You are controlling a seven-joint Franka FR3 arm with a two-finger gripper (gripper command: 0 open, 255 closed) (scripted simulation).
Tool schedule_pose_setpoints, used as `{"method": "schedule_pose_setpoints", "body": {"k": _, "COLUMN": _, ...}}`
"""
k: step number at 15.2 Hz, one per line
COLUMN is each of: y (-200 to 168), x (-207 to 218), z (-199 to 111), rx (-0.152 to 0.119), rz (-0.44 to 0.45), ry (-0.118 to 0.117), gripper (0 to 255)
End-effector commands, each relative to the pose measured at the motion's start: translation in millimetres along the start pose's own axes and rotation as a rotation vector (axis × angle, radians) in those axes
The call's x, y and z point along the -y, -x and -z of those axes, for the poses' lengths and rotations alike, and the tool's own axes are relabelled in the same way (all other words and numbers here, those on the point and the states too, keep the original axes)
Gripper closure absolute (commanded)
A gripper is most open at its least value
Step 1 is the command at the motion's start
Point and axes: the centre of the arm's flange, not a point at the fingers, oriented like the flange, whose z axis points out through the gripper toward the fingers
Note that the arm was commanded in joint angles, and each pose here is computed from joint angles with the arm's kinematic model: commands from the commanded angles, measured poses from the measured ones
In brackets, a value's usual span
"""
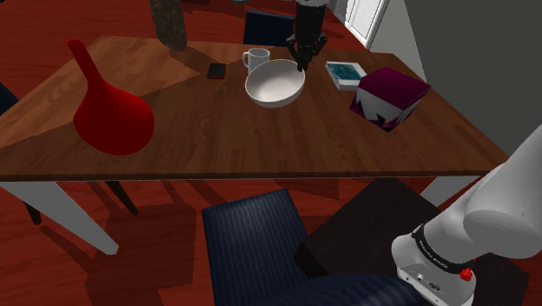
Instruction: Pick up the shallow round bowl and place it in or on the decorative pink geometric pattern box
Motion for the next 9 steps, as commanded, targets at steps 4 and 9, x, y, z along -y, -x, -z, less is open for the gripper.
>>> {"method": "schedule_pose_setpoints", "body": {"k": 4, "y": 3, "x": 0, "z": 28, "rx": 0.000, "rz": 0.000, "ry": 0.000, "gripper": 255}}
{"method": "schedule_pose_setpoints", "body": {"k": 9, "y": 4, "x": -1, "z": 54, "rx": 0.000, "rz": 0.000, "ry": 0.000, "gripper": 255}}
